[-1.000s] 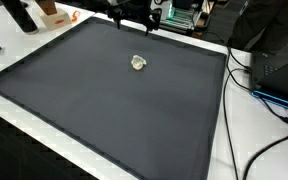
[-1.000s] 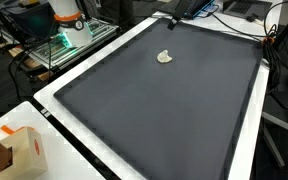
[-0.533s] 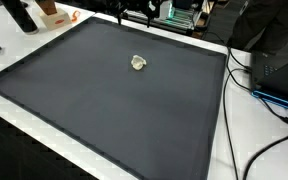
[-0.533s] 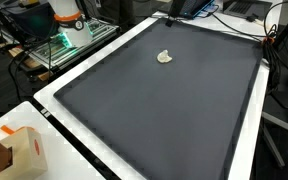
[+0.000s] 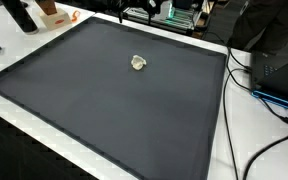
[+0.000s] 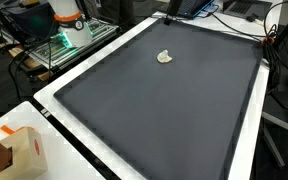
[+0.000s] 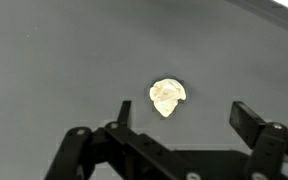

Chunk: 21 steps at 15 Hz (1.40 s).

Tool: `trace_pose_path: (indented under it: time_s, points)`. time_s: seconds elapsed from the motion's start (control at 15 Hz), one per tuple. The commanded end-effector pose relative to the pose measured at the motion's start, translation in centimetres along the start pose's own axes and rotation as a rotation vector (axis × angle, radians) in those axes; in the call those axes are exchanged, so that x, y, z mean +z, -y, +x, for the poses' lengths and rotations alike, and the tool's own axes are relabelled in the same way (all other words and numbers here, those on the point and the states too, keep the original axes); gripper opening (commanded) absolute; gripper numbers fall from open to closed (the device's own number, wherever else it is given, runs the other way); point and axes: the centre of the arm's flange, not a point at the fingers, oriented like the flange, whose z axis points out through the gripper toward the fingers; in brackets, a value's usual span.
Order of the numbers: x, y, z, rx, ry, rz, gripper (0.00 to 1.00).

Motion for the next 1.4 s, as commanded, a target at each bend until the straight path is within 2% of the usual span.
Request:
trace_pose_path:
  time_s: [0.0,0.4,0.73,1.13,1.2,1.27,1.33]
  points:
    - [1.1,0.0,0.6,-0.037,-0.012,0.001,1.0]
    - [7.0,0.5,3.2,-0.148,-0.107,0.0,1.0]
    - [11.6,0.3,3.6,-0.166,-0.095,0.015,1.0]
    - [14.8,-0.1,3.9,-0.19,-0.074,0.042,1.0]
    - [15.2,-0.2,3.9,-0.191,-0.063,0.051,0.96]
    - [15.6,-0.2,3.9,-0.195,-0.056,0.058,0.78]
    - [15.8,-0.2,3.9,-0.197,-0.052,0.06,0.71]
